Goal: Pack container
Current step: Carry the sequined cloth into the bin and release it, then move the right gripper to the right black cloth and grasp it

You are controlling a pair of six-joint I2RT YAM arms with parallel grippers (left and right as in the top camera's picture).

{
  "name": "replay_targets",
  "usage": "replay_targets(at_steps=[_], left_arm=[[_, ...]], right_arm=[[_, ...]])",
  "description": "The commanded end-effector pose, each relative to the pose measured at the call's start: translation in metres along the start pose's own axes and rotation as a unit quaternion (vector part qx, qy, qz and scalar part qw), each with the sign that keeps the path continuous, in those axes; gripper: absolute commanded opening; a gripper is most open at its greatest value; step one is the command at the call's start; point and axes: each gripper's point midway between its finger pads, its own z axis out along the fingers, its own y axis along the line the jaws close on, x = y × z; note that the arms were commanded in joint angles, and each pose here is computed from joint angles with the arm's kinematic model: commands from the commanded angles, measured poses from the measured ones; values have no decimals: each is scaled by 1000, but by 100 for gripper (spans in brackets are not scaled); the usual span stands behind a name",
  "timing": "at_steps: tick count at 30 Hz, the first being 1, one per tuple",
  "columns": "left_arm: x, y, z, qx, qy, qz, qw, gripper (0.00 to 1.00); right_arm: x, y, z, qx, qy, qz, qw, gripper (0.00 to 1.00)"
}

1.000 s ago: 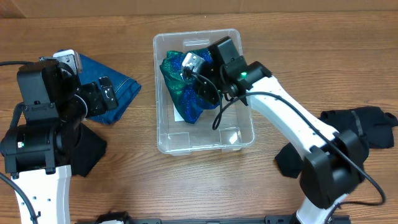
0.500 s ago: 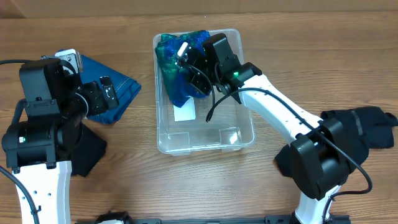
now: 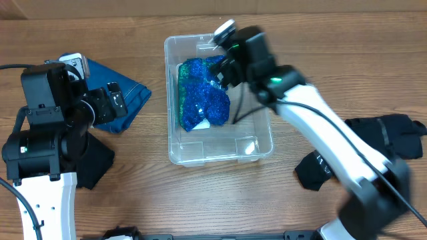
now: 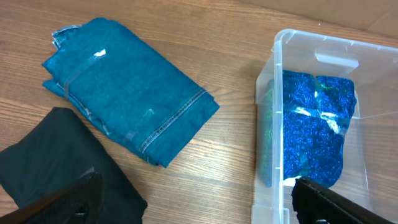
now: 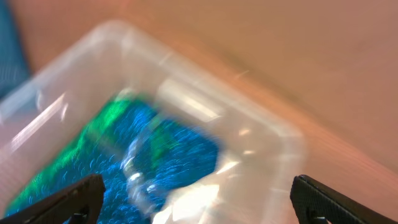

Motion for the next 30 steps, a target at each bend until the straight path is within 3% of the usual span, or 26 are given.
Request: replay_targets(at_steps=[1,3,6,10,14,17,22,27,30], left_arm=[[-4,-4,-4,8,-3,0,1000,100],[-4,-4,-4,8,-4,0,1000,100],[-4,-4,-4,8,-4,-1,1000,100],[-4,-4,-4,8,-4,-1,1000,100],[-5,-4,-4,9,-6,-1,1000,100],[-6,-4,-4,9,-7,-1,1000,100],[-6,-4,-4,9,-7,-1,1000,100],[-6,-4,-4,9,-7,-1,1000,100],[-6,-4,-4,9,-7,-1,1000,100]], right_arm=[[-11,-103,-84,112,-48,203,971,100],[44,-169,-118,181,-3,352,918,100],[128,-214,-148,225,80,495,835,100],[227,-235,-181,236,164,609,739,100],[308,-223,-195,240,224,673,663,100],[357,-204,-180,223,245,689,645,100],[405,-163,-149,193,268,703,630,100],[434,-138,-137,189,282,707,620,100],[430,-138,-127,167,258,708,636,100]])
